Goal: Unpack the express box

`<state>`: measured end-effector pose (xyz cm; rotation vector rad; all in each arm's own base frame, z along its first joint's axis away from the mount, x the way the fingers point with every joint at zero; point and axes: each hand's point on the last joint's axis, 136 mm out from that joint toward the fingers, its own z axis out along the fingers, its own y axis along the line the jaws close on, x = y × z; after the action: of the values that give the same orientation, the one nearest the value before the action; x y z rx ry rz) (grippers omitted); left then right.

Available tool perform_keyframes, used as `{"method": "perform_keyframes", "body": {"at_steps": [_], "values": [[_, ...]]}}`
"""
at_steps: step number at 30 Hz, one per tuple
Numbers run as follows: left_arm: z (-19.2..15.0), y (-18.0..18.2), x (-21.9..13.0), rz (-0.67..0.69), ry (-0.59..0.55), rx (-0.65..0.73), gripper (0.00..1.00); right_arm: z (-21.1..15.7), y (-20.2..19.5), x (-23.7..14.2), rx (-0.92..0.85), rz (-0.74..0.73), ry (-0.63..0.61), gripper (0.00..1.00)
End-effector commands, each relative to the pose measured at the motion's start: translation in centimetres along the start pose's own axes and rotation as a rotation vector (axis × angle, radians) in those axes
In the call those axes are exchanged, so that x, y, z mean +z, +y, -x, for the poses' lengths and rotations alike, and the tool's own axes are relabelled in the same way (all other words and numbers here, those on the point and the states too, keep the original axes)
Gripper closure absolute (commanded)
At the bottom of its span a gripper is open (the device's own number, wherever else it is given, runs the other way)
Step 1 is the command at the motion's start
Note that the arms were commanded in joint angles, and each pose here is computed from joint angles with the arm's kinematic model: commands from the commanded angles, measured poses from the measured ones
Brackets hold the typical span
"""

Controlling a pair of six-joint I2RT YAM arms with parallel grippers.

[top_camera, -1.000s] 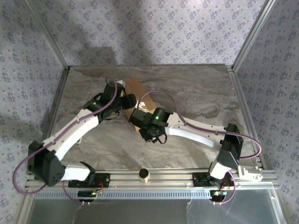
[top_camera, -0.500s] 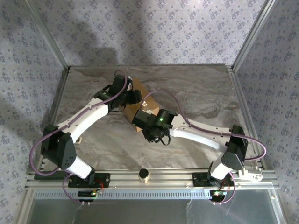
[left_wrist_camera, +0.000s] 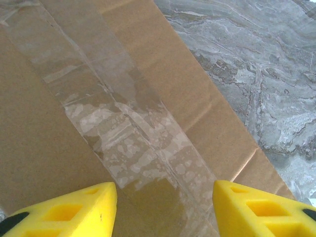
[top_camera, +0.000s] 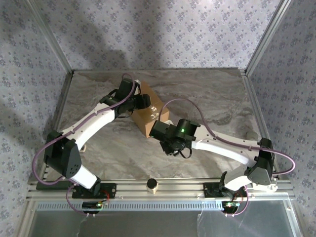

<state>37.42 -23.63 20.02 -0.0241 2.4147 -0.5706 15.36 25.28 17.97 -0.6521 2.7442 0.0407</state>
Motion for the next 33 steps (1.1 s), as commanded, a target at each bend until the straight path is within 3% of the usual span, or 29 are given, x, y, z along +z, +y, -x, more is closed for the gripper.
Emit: {"method": "perform_keyframes", "body": {"at_steps": [1,9,17,25,33], "values": [[0.4,0.2,-0.2,0.01,-0.001,0.008,0.46,-1.7,-1.5,-0.5,0.027,-0.032,0.031,1.0],[1.5,-2.1,-4.4,-0.097,-0.053,-0.008,0.45,-0.2,-3.9,-1.2,0.128,0.009,-0.06,1.0],[-0.9,1.4,-7.2,-0.023,-0.071,-0.057,0.44,6.8,-8.6,-1.3,0.247,0.014,-0.261,1.0],[-4.1,5.8,-5.0,0.046,-0.018,-0.164,0.44,16.2,-12.7,1.9,0.286,-0.06,-0.421,1.0],[-5.0,6.6,-2.5,0.052,0.014,-0.197,0.45,21.5,-13.1,5.9,0.275,-0.069,-0.423,1.0]]}}
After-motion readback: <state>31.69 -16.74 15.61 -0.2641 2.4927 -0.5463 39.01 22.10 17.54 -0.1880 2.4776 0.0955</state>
